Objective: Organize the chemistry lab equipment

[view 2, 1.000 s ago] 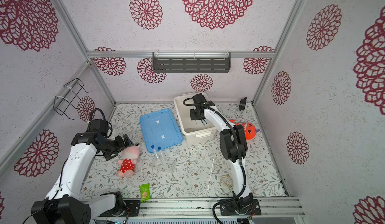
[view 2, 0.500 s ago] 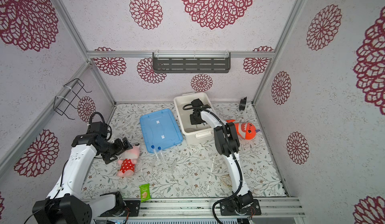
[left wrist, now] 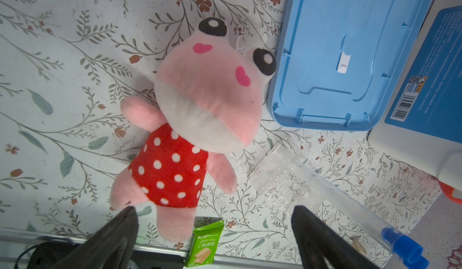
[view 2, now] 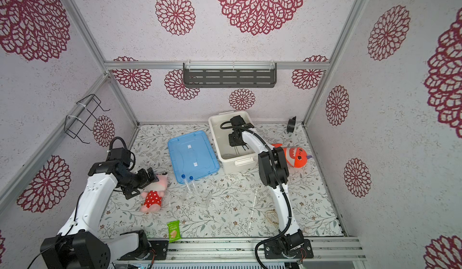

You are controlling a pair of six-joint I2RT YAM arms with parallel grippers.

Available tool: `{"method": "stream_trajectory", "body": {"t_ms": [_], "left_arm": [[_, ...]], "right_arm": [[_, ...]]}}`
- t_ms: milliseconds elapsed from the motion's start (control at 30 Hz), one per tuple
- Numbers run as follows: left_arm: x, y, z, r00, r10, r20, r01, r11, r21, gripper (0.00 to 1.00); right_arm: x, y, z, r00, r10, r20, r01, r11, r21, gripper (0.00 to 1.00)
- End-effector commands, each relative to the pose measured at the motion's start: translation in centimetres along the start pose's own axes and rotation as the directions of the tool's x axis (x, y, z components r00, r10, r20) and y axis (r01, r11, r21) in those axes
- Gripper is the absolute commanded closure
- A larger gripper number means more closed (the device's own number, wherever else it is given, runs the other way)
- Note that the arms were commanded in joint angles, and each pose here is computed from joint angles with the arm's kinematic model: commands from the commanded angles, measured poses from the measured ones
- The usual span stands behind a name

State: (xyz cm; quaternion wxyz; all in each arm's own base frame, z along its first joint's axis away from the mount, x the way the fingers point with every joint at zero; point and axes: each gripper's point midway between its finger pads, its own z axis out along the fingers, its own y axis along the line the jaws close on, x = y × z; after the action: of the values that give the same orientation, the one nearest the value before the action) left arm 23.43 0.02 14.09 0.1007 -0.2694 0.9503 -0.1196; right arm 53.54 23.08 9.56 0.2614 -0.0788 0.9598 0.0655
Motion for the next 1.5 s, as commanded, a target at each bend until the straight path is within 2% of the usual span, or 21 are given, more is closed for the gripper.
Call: {"method": "stream_trajectory", "body": {"t_ms": [0,133,300,467,633,767,833,933,1067,1133,1200,1267,1467], "left_arm": [[-0.8,-0.2,-0.6,0.999,-0.003,0.037,0.003,1.000,0.005,0.00],[-1.5,-1.0,-1.9,0.997,-0.021,0.078,0.018,0.999,0.038,0.01],[-1.8,-2.4,-4.1,0.989,-0.005,0.147,-0.011,0.994,0.110,0.01],[-2.0,-5.1,-8.0,0.971,0.045,0.233,-0.101,0.967,0.234,0.03],[-1.3,-8.2,-12.0,0.928,0.093,0.360,-0.225,0.911,0.346,0.06],[0.2,-10.9,-13.6,0.907,0.164,0.389,-0.321,0.867,0.383,0.06],[1.0,-12.8,-14.0,0.884,0.217,0.415,-0.387,0.838,0.386,0.06],[2.0,-15.2,-13.4,0.859,0.280,0.428,-0.447,0.818,0.362,0.07],[3.8,-18.4,-12.3,0.825,0.368,0.429,-0.519,0.794,0.317,0.07],[5.0,-20.1,-12.0,0.796,0.418,0.439,-0.567,0.768,0.296,0.07],[6.2,-21.4,-11.7,0.771,0.456,0.444,-0.603,0.747,0.280,0.07],[7.2,-22.5,-10.9,0.745,0.498,0.445,-0.638,0.728,0.253,0.08],[10.0,-23.8,-7.2,0.633,0.654,0.415,-0.745,0.660,0.097,0.09]], "right_arm": [[-5.2,0.6,-10.1,0.981,0.067,0.180,-0.060,0.997,-0.047,0.58],[-5.0,0.2,-15.0,0.974,0.105,0.202,-0.095,0.994,-0.057,0.56],[-1.9,-1.0,-20.0,0.967,0.172,0.190,-0.165,0.985,-0.054,0.55],[5.3,-3.8,-22.8,0.934,0.325,0.144,-0.329,0.944,-0.003,0.53],[12.6,-5.9,-24.5,0.910,0.401,0.103,-0.406,0.913,0.032,0.49],[18.5,-6.2,-23.2,0.904,0.427,0.005,-0.427,0.904,0.026,0.49],[21.3,-5.9,-21.8,0.888,0.455,-0.063,-0.455,0.890,0.017,0.49],[24.1,-5.2,-20.0,0.860,0.491,-0.134,-0.498,0.867,-0.015,0.50],[26.4,-4.8,-18.0,0.852,0.486,-0.197,-0.498,0.867,-0.017,0.53],[27.5,-5.6,-17.0,0.854,0.474,-0.215,-0.479,0.877,0.034,0.54],[28.6,-6.9,-16.2,0.843,0.499,-0.201,-0.484,0.867,0.121,0.62],[29.4,-6.9,-15.3,0.832,0.513,-0.211,-0.496,0.858,0.129,0.64],[30.9,-5.3,-13.4,0.811,0.528,-0.252,-0.511,0.849,0.134,0.63]]}}
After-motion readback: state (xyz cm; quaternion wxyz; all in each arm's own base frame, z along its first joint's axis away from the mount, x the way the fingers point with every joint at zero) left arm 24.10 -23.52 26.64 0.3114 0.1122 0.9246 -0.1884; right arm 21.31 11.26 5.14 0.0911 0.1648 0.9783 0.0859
